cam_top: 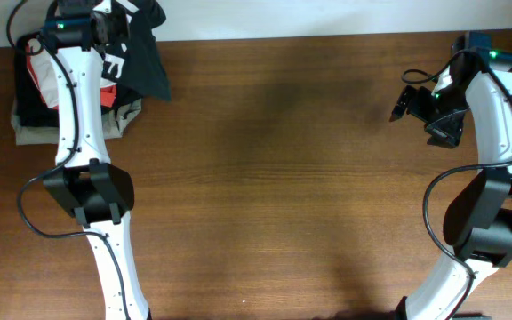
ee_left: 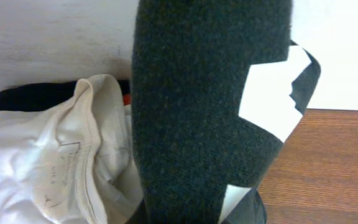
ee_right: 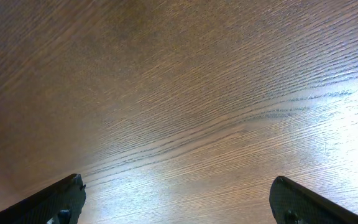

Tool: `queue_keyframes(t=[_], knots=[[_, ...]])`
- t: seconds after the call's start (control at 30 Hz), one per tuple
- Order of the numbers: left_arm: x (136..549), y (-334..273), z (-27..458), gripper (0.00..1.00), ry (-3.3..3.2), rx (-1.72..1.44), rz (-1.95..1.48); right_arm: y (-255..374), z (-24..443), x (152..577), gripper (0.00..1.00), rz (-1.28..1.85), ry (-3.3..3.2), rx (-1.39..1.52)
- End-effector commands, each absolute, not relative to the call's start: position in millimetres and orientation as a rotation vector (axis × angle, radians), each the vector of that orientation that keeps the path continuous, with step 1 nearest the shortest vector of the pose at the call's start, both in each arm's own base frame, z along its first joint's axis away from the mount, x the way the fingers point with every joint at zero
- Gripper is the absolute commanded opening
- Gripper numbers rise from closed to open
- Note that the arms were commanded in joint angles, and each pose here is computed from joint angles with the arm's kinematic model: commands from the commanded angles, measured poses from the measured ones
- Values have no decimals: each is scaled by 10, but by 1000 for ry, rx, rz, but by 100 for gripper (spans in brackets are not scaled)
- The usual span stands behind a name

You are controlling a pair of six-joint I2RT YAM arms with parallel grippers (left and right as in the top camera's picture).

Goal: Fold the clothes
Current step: 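Carry the shirt with the left gripper to the clothes stack top-left, then lower the shirt onto the stack and open the left gripper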

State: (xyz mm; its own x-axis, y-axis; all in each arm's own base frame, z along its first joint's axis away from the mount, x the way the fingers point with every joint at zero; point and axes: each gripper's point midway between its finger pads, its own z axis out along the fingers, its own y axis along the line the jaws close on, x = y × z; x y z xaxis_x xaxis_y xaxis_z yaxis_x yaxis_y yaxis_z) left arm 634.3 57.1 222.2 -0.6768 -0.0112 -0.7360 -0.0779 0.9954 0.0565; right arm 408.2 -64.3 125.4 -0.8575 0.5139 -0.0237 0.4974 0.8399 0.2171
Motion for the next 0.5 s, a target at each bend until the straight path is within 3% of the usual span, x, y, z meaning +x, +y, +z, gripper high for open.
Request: queue_keyframes(t=[0.0,0.47], knots=[[6318,540,2680,4,2214,-82,49,-683,1278,4111,99,293,2925,803],[6314,875,2901,4,2142,-160,70,-685,1278,4110,99,293,2925,804]])
